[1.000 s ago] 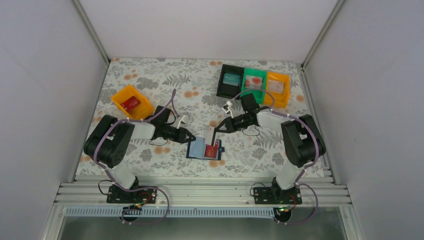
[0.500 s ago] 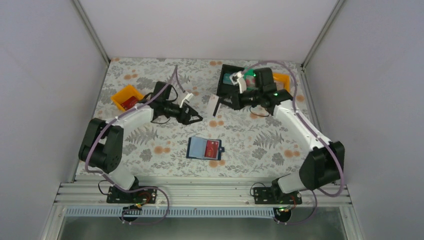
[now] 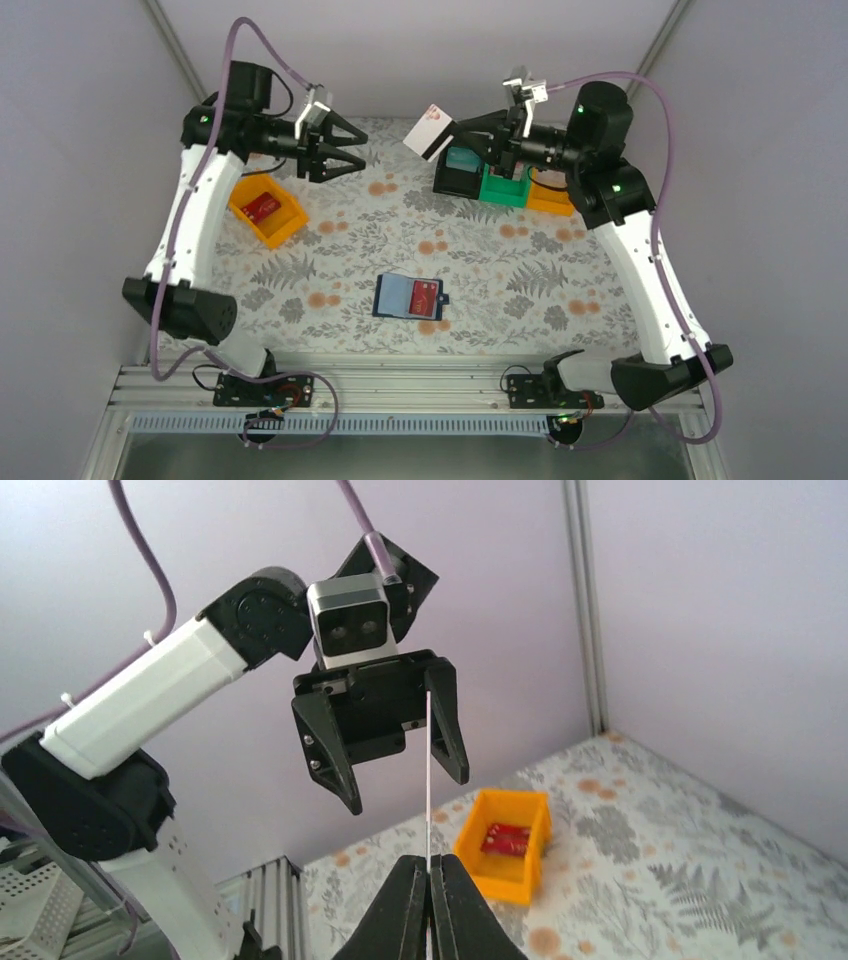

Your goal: Take the credit cards out of the card holder

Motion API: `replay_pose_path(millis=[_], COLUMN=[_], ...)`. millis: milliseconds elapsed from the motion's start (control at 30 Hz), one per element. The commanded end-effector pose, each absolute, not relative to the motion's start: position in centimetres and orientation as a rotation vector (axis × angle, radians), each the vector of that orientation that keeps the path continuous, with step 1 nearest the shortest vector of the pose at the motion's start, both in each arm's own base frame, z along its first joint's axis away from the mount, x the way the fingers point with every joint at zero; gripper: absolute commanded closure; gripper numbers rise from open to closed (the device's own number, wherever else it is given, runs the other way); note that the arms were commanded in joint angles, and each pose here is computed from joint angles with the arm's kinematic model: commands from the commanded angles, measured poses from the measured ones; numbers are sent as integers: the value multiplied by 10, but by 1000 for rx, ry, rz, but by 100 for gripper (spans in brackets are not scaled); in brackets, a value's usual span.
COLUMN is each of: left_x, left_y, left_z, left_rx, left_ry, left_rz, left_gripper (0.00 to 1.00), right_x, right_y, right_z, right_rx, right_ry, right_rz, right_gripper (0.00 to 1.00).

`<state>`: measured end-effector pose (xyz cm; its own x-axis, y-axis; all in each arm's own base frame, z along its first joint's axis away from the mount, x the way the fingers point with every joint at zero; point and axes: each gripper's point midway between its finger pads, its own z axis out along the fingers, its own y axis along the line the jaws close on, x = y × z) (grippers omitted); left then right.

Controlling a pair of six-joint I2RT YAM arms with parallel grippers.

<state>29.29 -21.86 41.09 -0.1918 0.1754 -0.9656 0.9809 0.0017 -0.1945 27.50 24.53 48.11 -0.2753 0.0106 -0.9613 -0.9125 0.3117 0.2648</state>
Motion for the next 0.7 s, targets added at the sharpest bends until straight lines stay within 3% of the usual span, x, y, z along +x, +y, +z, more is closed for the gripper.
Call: replay_pose_path(millis=[0, 133, 367, 533, 600, 667], left_x=[276, 268, 226, 222, 216, 207], left_y=[-212, -211, -261, -276, -280, -286], left_z=[461, 498, 549, 560, 564, 564], left_rx=[1190, 1104, 1138, 1146, 1177, 1224], left_ry=[1487, 1451, 1273, 1238, 1206, 1170], left_rz=[-1102, -984, -1125, -1164, -1178, -1185], left_gripper=[35, 35, 34, 32, 41, 65], right_x=[243, 223, 200, 191, 190, 191], right_y=[242, 241, 251, 262, 265, 268], right_z=[535, 564, 588, 587, 584, 581], right_rx=[-913, -925, -950, -984, -989, -990], right_ry=[1364, 1258, 1131, 1110, 1111, 1118], right_rz=[1178, 1163, 1208, 1242, 1248, 1247], right_gripper=[96, 96, 96, 96, 96, 96])
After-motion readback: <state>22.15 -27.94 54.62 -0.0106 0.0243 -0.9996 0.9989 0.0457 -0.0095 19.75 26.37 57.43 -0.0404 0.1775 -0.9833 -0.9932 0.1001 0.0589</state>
